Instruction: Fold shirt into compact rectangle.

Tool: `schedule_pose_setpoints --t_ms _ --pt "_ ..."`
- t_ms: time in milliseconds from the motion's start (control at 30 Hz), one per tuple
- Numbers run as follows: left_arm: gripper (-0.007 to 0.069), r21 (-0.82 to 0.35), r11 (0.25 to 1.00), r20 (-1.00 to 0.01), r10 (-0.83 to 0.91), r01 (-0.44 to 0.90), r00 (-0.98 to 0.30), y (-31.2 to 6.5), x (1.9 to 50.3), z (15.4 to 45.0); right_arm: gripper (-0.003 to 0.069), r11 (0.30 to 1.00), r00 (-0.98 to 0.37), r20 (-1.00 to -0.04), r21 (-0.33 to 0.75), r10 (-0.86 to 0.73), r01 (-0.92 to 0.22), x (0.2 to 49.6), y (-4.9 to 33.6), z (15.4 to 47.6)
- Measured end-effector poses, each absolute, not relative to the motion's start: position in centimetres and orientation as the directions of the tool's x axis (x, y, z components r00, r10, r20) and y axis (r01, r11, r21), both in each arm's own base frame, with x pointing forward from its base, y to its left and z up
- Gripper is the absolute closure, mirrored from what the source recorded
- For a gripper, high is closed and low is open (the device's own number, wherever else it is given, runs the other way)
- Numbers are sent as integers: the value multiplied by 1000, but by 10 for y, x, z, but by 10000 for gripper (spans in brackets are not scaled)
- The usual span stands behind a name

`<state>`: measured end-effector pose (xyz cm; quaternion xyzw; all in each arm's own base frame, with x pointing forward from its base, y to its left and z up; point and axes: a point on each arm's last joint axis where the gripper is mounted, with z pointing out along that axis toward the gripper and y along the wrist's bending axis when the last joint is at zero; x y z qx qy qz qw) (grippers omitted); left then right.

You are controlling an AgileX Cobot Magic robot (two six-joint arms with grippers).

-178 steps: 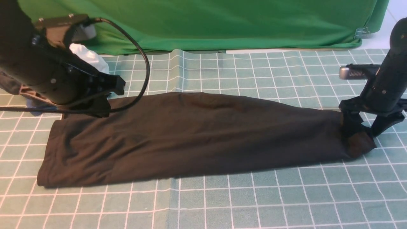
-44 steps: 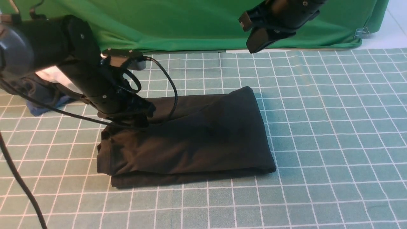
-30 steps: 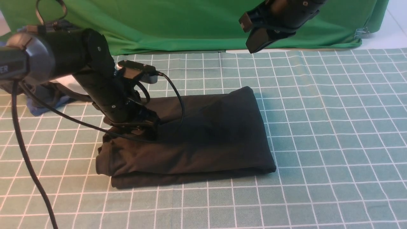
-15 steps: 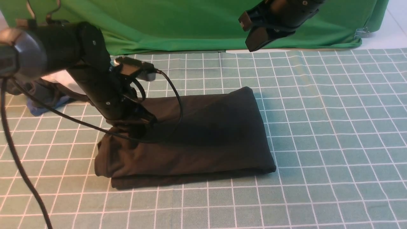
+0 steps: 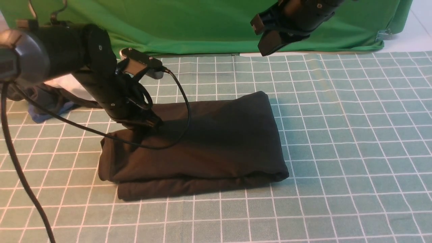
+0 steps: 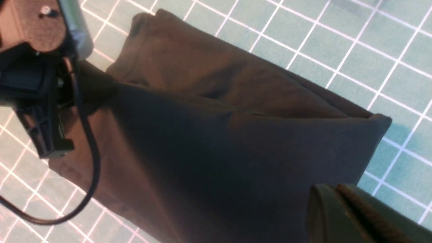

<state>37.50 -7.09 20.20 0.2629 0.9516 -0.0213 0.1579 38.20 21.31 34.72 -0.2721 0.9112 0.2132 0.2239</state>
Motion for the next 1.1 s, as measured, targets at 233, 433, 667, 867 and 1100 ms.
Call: schedule_pose_setpoints --t_ms 233,433,667,867,1100 --pt "424 105 891 -350 448 441 -822 -66 381 204 629 764 -760 -510 269 -404 -587 383 214 341" --pt "254 86 954 -413 297 288 -861 -62 377 229 629 801 -763 -469 172 -446 -574 387 205 334" --pt "490 -189 952 -467 129 242 -875 -80 356 262 640 849 -792 -433 102 -431 -518 390 197 325" --pt "615 -270 939 -380 99 213 -919 -82 337 221 641 836 -858 -261 229 -442 -500 373 204 269" --pt "614 -274 948 -283 82 163 -956 -80 325 180 640 797 -869 -202 348 -451 -494 352 219 222"
